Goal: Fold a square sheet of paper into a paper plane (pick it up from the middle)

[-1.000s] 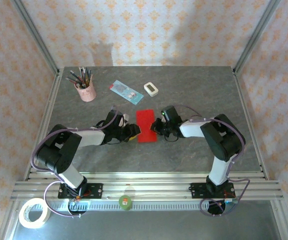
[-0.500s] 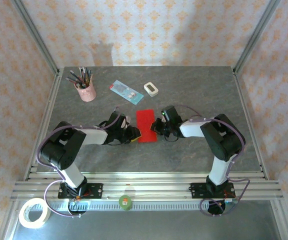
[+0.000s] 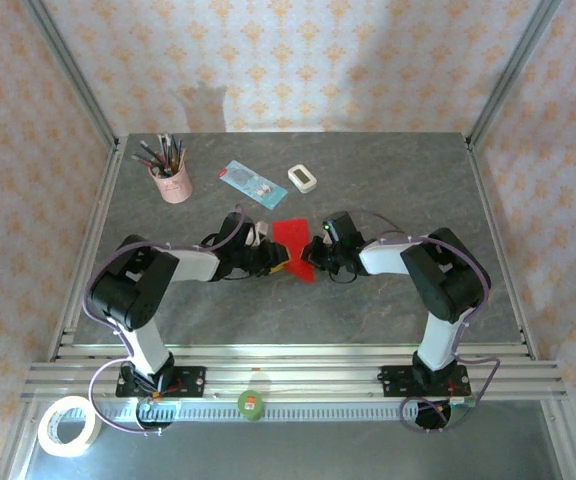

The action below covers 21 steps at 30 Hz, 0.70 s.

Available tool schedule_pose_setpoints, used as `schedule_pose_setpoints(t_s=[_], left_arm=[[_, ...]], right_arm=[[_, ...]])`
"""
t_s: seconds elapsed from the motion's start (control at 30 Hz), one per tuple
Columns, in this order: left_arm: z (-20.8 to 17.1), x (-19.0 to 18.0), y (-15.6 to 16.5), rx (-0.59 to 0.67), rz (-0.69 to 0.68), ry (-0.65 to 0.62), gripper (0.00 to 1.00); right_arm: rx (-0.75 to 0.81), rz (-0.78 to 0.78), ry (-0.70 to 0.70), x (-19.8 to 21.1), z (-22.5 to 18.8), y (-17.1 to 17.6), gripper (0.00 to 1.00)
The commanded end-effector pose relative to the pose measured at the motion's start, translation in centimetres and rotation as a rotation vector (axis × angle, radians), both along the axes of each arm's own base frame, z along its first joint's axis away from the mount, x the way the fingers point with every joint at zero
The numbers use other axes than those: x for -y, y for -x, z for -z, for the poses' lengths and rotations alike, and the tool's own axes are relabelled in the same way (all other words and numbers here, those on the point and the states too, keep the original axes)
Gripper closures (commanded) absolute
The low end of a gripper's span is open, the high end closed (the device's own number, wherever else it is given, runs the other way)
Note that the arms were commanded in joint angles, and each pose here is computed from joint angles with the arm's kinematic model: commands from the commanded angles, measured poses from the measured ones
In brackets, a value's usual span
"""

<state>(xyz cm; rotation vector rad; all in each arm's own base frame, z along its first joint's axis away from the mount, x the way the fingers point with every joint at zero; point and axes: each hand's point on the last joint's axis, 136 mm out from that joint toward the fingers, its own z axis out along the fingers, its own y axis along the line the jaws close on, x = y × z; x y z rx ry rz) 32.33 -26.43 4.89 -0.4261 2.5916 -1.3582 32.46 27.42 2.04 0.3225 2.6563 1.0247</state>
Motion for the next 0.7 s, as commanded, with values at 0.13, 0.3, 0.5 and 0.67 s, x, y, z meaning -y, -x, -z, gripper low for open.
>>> schedule_pose_setpoints(t_s=[0.13,0.3,0.5,0.67], left_arm=[[0.7,-0.8,-1.4,-0.031,-0.036,0.027,0.75],[1.0,-1.3,-1.3,-0.045,-0.051,0.045,0.75],[1.2,-1.6,-1.6,-0.049,-0.061,0.050,0.78],[1.5,-1.8,-1.4,-0.058,-0.065,0.043,0.89]], right_arm=[[-0.055,0.044,0.085,1.9,2.4,0.7,0.91],[-0.049,0.046,0.083,2.0,2.1,0.6,0.91],[-0.039,0.048,0.081,2.0,1.9,0.4,0.91],[0.013,0.042,0.060,1.9,0.7,-0.2,0.88]])
